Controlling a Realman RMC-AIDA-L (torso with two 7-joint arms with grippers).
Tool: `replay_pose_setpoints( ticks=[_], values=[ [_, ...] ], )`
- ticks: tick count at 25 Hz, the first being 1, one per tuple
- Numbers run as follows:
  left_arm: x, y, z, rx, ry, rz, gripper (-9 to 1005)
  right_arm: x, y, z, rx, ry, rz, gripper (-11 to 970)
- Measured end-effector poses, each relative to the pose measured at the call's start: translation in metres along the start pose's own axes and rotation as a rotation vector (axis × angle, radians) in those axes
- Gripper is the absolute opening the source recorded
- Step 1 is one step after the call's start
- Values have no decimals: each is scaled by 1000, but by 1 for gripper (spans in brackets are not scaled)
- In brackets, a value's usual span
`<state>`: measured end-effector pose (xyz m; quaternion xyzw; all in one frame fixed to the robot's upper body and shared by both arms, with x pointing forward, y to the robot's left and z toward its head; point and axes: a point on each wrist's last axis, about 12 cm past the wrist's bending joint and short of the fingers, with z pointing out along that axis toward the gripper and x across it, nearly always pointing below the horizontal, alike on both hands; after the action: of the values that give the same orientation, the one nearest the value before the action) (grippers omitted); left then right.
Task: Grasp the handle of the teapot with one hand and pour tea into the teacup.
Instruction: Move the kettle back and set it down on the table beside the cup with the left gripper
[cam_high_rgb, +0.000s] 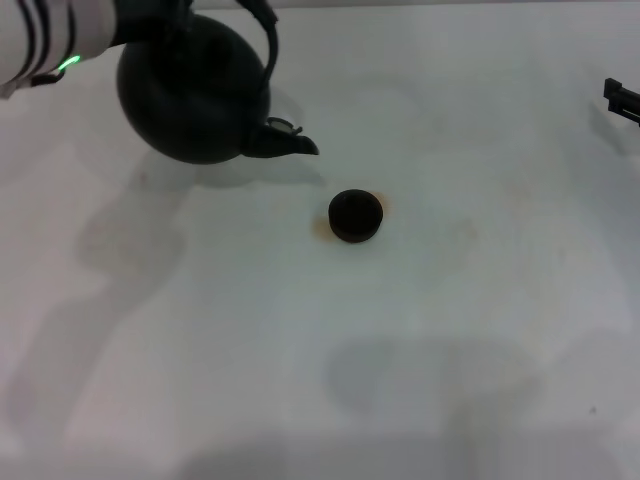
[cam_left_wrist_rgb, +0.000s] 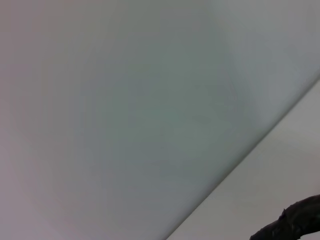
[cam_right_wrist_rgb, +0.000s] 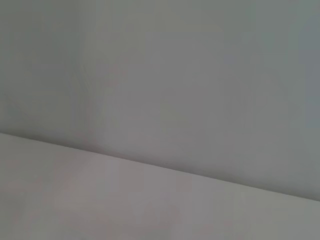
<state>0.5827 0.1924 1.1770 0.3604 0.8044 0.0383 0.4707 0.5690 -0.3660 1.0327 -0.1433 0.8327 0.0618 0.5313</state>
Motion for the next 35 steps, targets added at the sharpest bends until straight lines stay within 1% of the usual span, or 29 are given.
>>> replay_pose_setpoints(
  ticks=[1, 6, 9, 17, 20, 24, 29, 35],
  values=[
    [0, 0, 0, 0, 0, 0, 110, 0, 0, 0, 0, 0, 0, 845],
    [18, 4, -8, -16, -34, -103, 110, -2, -1, 1, -3, 0, -9, 845],
    [27, 5, -10, -27, -39, -142, 111, -2, -2, 1, -3, 4, -15, 845],
    [58, 7, -17, -70, -62, -268, 111, 4, -3, -1, 12, 26, -16, 845],
    [67, 8, -21, -91, -69, -299, 111, 6, -2, -2, 12, 37, -21, 845],
    [74, 6, -25, -100, -83, -333, 110, 8, 0, -2, 7, 41, -28, 845],
    [85, 0, -27, -126, -100, -337, 110, 8, 2, -2, -6, 37, -39, 845],
    [110, 0, -27, -193, -102, -366, 111, 8, 4, -2, -15, 28, -56, 845]
  ],
)
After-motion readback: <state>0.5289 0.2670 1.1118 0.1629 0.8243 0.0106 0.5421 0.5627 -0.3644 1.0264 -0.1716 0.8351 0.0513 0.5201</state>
